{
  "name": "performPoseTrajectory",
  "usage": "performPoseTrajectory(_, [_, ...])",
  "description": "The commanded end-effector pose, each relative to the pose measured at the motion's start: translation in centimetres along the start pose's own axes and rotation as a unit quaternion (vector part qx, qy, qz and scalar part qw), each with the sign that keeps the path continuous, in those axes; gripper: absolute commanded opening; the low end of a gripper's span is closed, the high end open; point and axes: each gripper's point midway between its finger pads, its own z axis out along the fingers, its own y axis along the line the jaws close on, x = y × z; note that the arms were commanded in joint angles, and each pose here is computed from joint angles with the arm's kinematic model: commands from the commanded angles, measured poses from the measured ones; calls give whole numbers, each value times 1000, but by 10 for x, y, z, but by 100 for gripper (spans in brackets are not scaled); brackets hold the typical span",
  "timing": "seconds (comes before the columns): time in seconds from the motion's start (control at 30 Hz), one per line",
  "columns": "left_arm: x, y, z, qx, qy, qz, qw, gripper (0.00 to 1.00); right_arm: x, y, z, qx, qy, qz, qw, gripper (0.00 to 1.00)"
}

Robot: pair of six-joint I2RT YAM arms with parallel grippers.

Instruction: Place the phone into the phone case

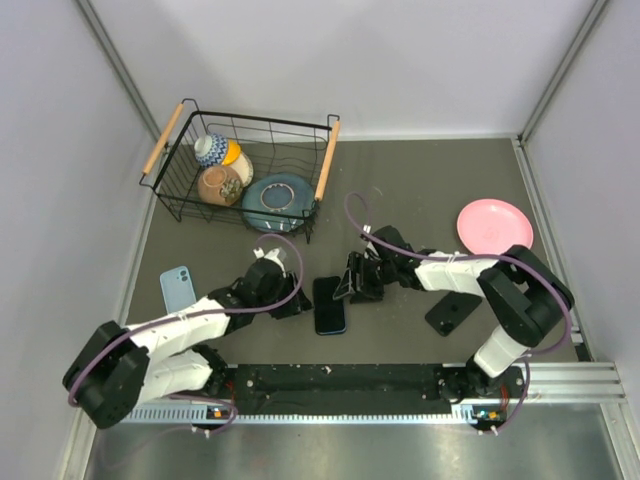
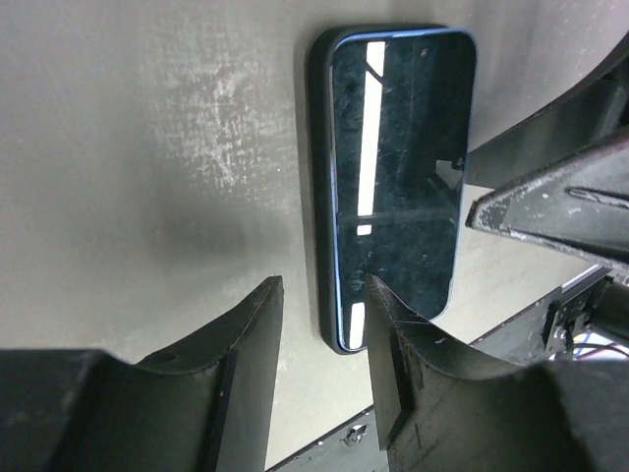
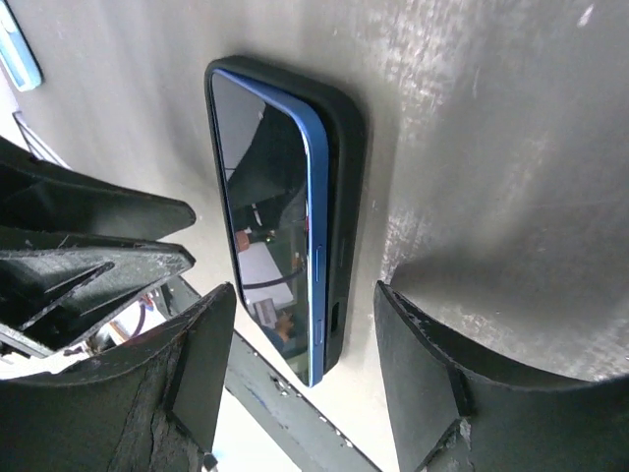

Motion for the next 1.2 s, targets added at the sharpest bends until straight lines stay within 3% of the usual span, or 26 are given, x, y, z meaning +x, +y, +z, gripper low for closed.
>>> performPoseTrajectory(0.0, [-7, -16, 7, 28, 2, 9, 1000, 43, 8, 11, 9, -24, 0, -26, 999, 59])
performPoseTrajectory(0.33, [8, -3, 24, 13, 35, 1, 999, 42, 26, 14, 17, -45, 6, -23, 999, 66])
performPoseTrajectory(0.43, [12, 3, 25, 4, 41, -1, 999, 42, 24, 27, 17, -85, 3, -26, 996, 70])
performPoseTrajectory(0.67, [22, 5, 23, 16, 55, -5, 998, 34, 23, 51, 14, -159, 4, -27, 987, 71])
performPoseTrajectory(1.0, [32, -7, 13, 63, 68, -24, 995, 28, 17, 71, -1, -233, -17, -25, 972, 66])
performPoseTrajectory(1.17, [32, -4, 13, 55, 65, -24, 996, 28, 19, 75, -9, -258, -23, -34, 965, 55])
